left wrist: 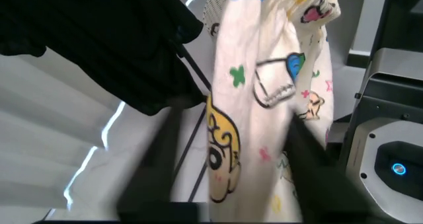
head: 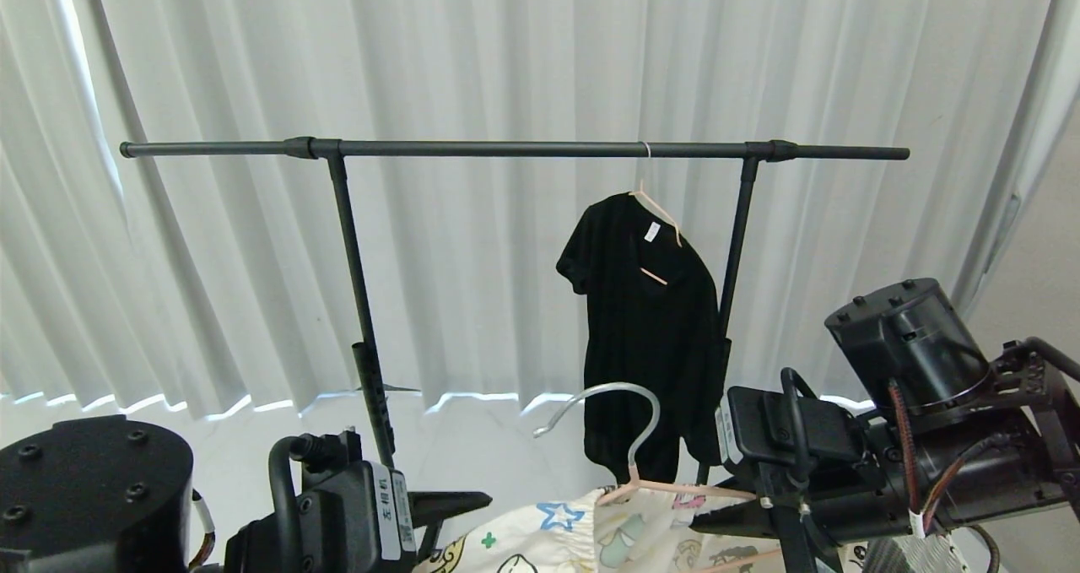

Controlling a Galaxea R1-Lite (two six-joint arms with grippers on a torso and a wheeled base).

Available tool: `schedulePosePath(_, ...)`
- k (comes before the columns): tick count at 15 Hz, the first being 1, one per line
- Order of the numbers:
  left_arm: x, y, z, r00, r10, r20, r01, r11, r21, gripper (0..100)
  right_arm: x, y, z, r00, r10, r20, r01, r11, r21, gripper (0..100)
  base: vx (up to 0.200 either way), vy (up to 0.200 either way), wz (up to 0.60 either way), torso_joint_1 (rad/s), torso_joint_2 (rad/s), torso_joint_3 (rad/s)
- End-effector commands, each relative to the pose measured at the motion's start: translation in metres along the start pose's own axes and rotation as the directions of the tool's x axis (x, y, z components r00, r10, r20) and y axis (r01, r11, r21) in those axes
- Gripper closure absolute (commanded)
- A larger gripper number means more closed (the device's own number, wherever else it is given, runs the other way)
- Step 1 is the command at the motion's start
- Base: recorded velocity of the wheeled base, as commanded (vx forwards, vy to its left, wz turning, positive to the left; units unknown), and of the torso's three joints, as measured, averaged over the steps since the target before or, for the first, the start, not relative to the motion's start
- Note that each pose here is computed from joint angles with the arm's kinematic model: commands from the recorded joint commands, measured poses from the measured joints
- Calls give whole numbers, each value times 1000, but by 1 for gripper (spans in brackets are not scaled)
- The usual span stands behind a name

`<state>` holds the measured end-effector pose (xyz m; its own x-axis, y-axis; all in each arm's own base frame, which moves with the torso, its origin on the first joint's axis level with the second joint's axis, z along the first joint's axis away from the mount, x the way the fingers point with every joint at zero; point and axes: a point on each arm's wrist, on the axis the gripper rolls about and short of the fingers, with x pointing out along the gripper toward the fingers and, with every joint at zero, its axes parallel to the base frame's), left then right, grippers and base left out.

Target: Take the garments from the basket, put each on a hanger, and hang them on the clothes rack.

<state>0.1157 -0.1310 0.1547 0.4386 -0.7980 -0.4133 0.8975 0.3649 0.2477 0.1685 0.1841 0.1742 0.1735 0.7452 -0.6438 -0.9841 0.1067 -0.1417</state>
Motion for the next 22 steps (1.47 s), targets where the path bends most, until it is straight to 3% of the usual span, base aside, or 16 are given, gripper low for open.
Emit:
schedulePosePath(1,0,1,-1,1000,5,-5,-5,1000,-3,0,-9,1,3,1000,-20,23,20,1000,-11,100,0,0,0,0,0,0)
schedulePosePath(4,-3,5,-3,999,50,-17,-50,999,-18,0,-21,-2,0,998,-59,34,58,998,6,100,0,0,0,0,0,0)
schedulePosePath(7,-15,6,-19,994,101,-50,-103,994,-45,0,-39,-6,-10,992,-125,36,123,991,41,100,0,0,0,0,0,0)
schedulePosePath(10,-27,9,-36,982,163,-94,-171,982,-81,0,-55,-6,-18,983,-178,43,175,982,66,100,0,0,0,0,0,0)
schedulePosePath(12,-32,19,-49,959,237,-153,-257,958,-126,0,-64,-4,-17,977,-202,65,198,978,65,100,0,0,0,0,0,0)
schedulePosePath(16,-22,18,-64,954,179,-239,-221,962,-160,0,-74,2,-12,971,-215,103,212,977,39,100,0,0,0,0,0,0)
schedulePosePath(19,-15,19,-66,953,156,-261,-204,965,-168,0,-76,5,-10,970,-215,115,213,977,31,100,0,0,0,0,0,0)
schedulePosePath(20,-15,19,-67,952,153,-265,-202,965,-169,100,-76,5,-10,970,-216,115,214,976,31,100,0,0,0,0,0,0)
schedulePosePath(22,-16,18,-70,946,160,-282,-215,960,-177,100,-77,5,-10,968,-222,115,219,975,36,100,0,0,0,0,0,0)
